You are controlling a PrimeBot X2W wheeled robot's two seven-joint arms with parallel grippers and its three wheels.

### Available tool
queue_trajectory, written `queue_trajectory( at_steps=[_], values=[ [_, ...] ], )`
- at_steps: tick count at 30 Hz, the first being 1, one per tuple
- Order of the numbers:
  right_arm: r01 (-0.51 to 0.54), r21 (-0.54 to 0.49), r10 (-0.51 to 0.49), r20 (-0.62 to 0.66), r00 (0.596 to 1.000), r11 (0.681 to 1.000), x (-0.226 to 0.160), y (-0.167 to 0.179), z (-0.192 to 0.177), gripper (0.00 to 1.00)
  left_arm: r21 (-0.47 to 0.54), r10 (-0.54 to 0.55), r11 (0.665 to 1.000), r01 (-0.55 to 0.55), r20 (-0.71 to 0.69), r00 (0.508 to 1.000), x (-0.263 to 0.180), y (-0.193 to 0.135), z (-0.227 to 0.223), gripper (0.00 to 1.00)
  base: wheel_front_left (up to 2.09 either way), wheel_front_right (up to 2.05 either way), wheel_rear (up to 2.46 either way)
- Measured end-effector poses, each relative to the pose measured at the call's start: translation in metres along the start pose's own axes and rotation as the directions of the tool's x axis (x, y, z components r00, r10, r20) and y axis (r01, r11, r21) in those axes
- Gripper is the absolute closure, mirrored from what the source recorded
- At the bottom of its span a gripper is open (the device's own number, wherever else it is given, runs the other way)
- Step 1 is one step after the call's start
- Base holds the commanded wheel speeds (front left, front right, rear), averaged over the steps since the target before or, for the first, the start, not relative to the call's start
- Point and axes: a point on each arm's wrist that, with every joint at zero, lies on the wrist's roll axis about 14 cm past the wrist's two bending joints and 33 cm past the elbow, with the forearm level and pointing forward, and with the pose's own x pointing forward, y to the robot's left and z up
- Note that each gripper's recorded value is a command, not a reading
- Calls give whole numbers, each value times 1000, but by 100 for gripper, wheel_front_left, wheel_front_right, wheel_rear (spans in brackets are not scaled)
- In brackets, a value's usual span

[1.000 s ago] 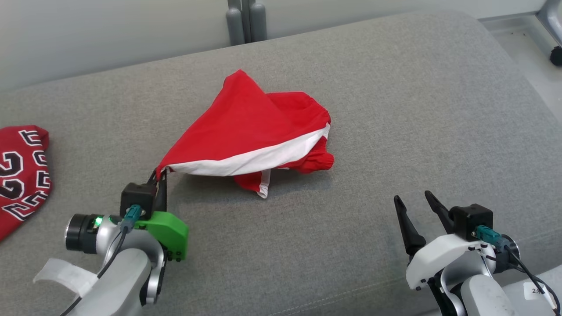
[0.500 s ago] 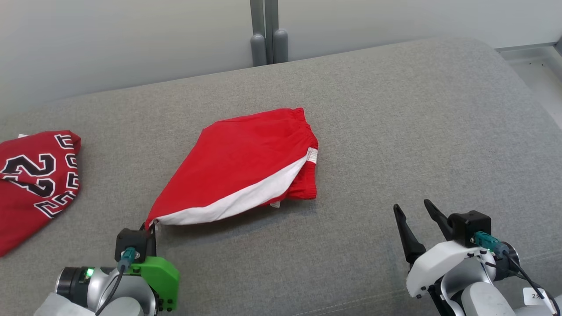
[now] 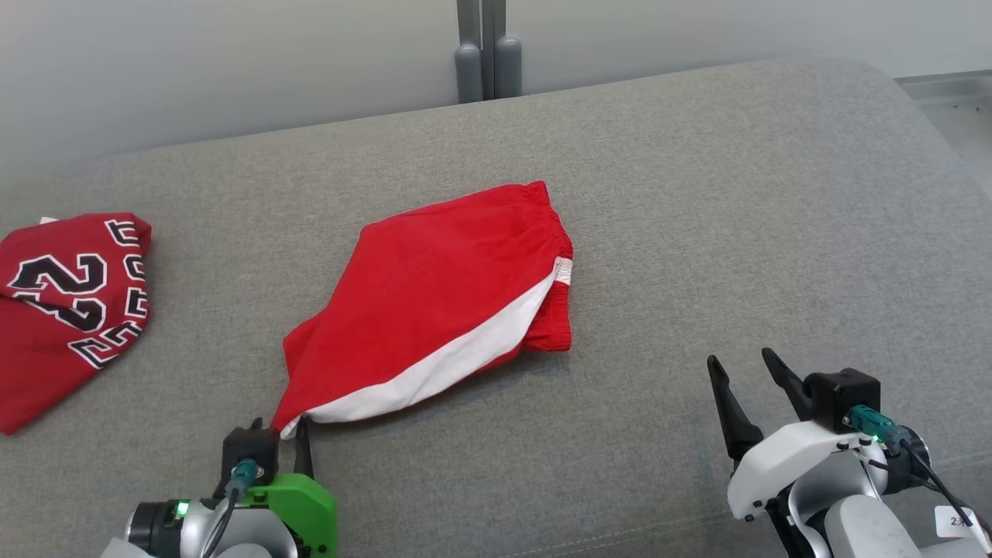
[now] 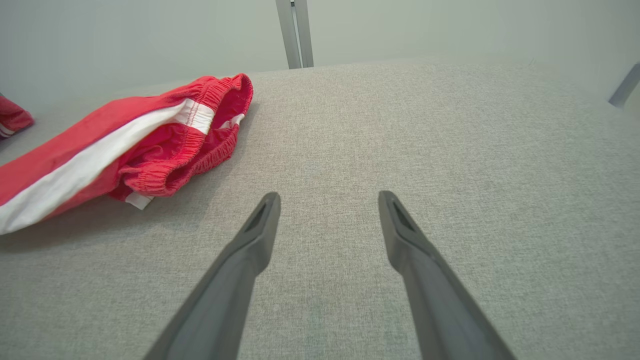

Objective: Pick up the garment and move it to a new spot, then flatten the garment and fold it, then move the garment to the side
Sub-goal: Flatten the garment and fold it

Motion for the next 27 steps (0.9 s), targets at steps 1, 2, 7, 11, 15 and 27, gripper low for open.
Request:
queue_trajectory(
  at_steps=[1,2,7,11,15,27],
  values=[
    [-2,0,2,0,1000,1000,1,1,0,0,-20,19,1000,-19,6,1000,0,3,1,0,0,0,0],
    [-5,-1,5,-1,1000,1000,2,2,0,0,-43,37,998,-36,18,999,-1,7,2,0,0,0,0],
    [-42,7,42,-3,999,999,6,14,0,0,-189,112,977,-97,75,991,-6,27,16,0,0,0,0],
    [-73,26,73,-2,997,997,7,25,0,0,-284,155,954,-91,211,965,-14,40,57,0,0,0,0],
    [-88,28,88,9,996,996,9,30,4,0,-344,209,932,-118,239,948,-33,51,55,0,0,0,0],
    [-149,77,137,142,980,986,14,49,31,0,-501,381,852,-153,392,838,-86,84,84,0,0,0,0]
  ],
)
